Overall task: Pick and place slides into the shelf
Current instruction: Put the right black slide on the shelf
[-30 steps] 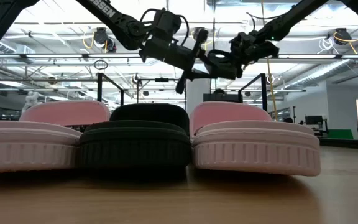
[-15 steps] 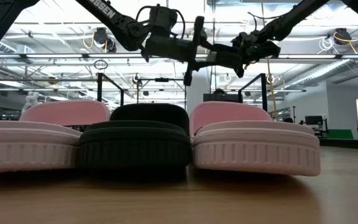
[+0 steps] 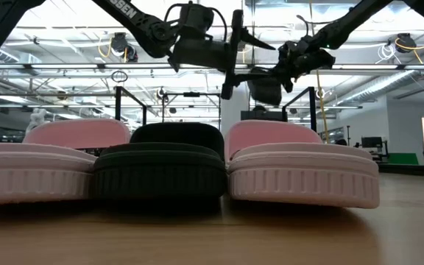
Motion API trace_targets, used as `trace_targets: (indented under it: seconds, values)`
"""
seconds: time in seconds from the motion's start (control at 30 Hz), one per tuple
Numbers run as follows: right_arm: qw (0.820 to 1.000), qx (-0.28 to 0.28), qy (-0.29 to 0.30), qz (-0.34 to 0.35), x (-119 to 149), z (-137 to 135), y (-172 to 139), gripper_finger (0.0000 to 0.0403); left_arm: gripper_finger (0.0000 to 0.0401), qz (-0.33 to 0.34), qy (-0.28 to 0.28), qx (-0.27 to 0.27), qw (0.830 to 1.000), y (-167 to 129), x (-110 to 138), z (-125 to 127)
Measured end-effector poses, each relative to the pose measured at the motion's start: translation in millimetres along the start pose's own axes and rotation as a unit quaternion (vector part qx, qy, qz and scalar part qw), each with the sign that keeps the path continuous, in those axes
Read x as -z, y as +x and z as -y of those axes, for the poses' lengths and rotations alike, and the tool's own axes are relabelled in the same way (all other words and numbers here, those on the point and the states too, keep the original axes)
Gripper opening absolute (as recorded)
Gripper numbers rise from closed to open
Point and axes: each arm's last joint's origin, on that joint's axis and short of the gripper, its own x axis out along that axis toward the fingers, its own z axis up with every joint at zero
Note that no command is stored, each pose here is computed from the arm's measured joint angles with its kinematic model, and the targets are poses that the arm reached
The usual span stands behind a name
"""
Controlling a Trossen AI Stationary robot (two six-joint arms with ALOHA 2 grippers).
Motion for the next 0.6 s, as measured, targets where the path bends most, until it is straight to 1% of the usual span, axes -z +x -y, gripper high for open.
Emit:
trace_targets:
  seconds: [0.2,0.3,0.37,0.43,0.53,0.6]
  values:
    - [1.000,-0.012,0.004,-0.001,0.1,-2.0,2.8,0.0016,0.0254,-0.083,-0.022,-0.008,0.996,-2.4,7.4,-5.6]
    - [1.000,-0.015,0.002,-0.002,0.0,-3.3,5.1,0.0016,0.0248,-0.114,-0.020,-0.032,0.993,-4.0,12.8,-9.7]
    - [1.000,-0.018,0.000,-0.003,-0.1,-4.3,7.2,0.0016,0.0246,-0.137,-0.029,-0.048,0.989,-6.2,16.4,-12.6]
    - [1.000,-0.024,0.002,-0.007,1.7,-3.1,13.0,0.0016,0.0247,-0.150,-0.031,-0.059,0.986,-6.8,20.4,-13.0]
    - [0.999,-0.031,0.026,-0.016,8.8,5.1,21.0,0.0016,0.0248,-0.166,-0.032,-0.074,0.983,-10.0,25.7,-9.5]
    - [0.998,-0.034,0.036,-0.022,13.9,10.6,27.8,0.0016,0.0248,-0.167,-0.023,-0.079,0.983,-9.7,29.0,-6.1]
